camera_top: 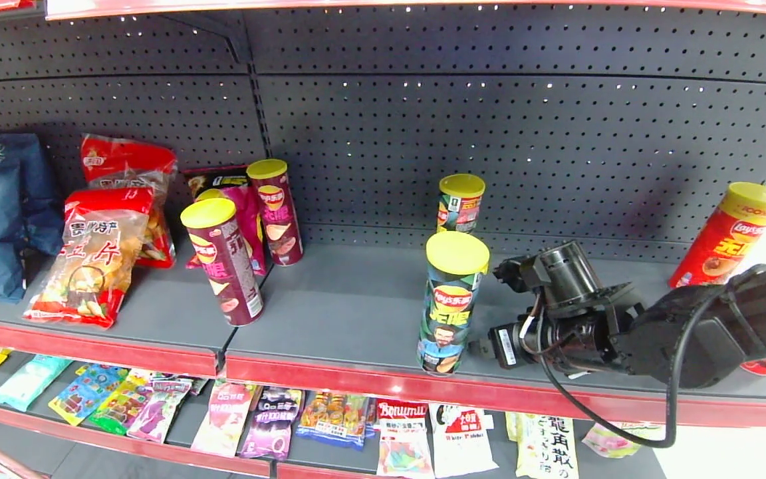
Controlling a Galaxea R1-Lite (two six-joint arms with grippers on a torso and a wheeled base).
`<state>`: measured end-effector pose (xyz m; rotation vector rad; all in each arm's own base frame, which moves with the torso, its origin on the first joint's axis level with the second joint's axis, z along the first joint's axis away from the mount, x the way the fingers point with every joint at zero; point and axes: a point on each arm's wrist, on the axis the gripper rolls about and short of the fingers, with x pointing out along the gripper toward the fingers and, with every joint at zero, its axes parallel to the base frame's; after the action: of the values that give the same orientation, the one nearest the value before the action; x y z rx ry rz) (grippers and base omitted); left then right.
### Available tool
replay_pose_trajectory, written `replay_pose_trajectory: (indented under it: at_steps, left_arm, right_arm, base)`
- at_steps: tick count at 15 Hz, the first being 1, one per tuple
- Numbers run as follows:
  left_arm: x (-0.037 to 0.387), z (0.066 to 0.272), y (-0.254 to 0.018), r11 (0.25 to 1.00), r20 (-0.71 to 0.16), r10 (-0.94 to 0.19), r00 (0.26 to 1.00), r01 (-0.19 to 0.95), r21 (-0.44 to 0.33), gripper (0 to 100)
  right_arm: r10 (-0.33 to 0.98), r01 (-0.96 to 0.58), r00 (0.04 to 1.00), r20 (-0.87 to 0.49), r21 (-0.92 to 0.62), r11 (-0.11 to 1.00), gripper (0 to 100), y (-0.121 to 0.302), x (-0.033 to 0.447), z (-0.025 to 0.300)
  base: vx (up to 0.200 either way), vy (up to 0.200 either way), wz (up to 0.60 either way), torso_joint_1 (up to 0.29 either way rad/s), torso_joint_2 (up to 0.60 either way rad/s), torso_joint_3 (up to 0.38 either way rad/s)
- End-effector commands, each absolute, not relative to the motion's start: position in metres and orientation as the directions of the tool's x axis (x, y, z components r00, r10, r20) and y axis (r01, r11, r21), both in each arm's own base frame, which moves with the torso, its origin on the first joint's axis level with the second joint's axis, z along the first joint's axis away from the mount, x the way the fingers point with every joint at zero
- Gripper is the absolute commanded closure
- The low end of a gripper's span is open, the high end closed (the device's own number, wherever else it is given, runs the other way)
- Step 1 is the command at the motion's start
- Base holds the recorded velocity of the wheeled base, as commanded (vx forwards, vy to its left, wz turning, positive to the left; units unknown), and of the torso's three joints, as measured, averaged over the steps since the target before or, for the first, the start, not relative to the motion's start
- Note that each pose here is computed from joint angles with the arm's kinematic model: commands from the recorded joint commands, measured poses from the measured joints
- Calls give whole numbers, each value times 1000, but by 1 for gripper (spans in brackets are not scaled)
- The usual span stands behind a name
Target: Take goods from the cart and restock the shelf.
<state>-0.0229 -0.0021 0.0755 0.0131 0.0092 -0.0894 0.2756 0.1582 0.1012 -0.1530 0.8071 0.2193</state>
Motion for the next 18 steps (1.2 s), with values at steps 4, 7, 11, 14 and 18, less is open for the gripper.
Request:
replay_pose_trajectory:
  at_steps: [4, 7, 11, 14, 18]
  left_arm:
    - [-23, 75, -2, 996, -9, -87, 996, 87, 13, 0]
    - [-23, 75, -2, 996, -9, -89, 996, 89, 13, 0]
    - [-23, 75, -2, 996, -9, -89, 996, 89, 13, 0]
    - [-23, 75, -2, 996, -9, -89, 996, 89, 13, 0]
    - [-23, 75, -2, 996, -9, -89, 996, 89, 13, 0]
  right_arm:
    - [149, -254, 712, -686, -54, 966, 0, 132, 232, 129]
    - [191, -305, 776, -602, -91, 948, 0, 105, 189, 157]
    - [245, -329, 883, -401, -153, 932, 0, 53, 109, 179]
    - [264, -306, 939, -222, -183, 934, 0, 16, 60, 179]
    - [246, -251, 968, -52, -190, 949, 0, 5, 12, 151]
  base:
    - [0, 0, 0, 0, 0, 0]
    - [0, 0, 0, 0, 0, 0]
    - [0, 0, 0, 0, 0, 0]
    - [0, 0, 0, 0, 0, 0]
    - [0, 0, 0, 0, 0, 0]
